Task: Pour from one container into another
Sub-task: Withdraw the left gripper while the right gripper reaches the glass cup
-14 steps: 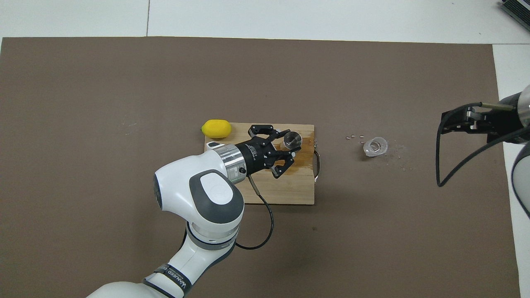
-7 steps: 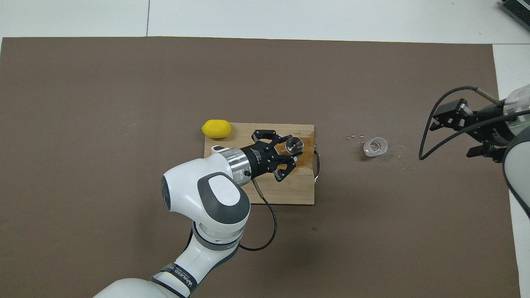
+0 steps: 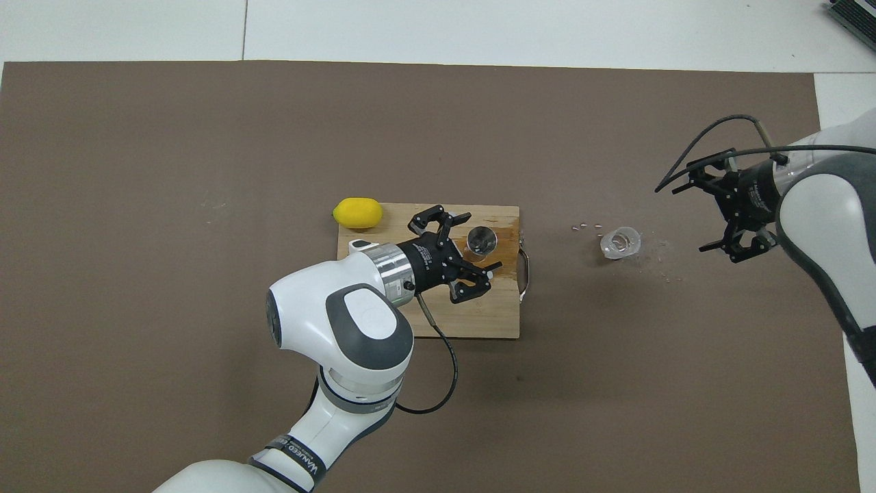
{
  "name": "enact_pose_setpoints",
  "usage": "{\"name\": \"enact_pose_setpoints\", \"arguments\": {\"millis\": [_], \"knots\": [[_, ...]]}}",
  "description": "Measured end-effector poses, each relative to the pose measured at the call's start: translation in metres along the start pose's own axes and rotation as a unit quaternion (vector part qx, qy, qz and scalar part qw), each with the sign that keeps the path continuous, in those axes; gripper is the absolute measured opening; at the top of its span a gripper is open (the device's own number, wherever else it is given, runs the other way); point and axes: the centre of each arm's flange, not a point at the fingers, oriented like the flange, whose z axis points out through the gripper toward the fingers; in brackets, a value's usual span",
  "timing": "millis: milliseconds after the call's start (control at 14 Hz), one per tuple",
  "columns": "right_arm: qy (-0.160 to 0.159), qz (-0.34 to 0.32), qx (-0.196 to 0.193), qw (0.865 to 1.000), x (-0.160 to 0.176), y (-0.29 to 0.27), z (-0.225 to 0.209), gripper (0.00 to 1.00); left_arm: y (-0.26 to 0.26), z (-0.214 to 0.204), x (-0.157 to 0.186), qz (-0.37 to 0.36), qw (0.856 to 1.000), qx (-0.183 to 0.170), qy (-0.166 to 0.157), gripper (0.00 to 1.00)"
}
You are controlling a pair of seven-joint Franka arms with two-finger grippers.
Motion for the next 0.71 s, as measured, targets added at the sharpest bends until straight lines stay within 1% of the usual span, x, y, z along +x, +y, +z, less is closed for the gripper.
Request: {"name": "enact_pose_setpoints", "arguments": {"millis": [142, 214, 356, 498, 570, 712], "knots": [[-0.031, 0.033, 0.007, 0.999, 0.01, -0.002, 0.022, 1.0, -0.001, -0.004, -0.011, 0.004, 1.0, -0.001, -0.009, 1.0], [-0.039, 0.046, 0.01, 0.998, 0.016, -0.002, 0.033, 1.0, -0.002, -0.01, -0.021, 0.014, 1.0, -0.001, -0.016, 1.0], [-0.055, 0.072, 0.023, 0.996, 0.03, 0.0, 0.054, 1.0, 0.0, -0.033, -0.055, 0.077, 0.997, -0.007, -0.02, 1.0], [-0.06, 0.088, 0.031, 0.994, 0.038, 0.002, 0.071, 1.0, 0.024, -0.075, -0.087, 0.131, 0.991, -0.036, -0.018, 1.0], [-0.058, 0.092, 0.032, 0.994, 0.04, 0.004, 0.078, 1.0, 0.046, -0.098, -0.096, 0.169, 0.984, -0.056, -0.004, 1.0], [-0.062, 0.099, 0.029, 0.993, 0.043, 0.007, 0.089, 1.0, 0.094, -0.14, -0.103, 0.247, 0.963, -0.098, 0.047, 1.0]]}}
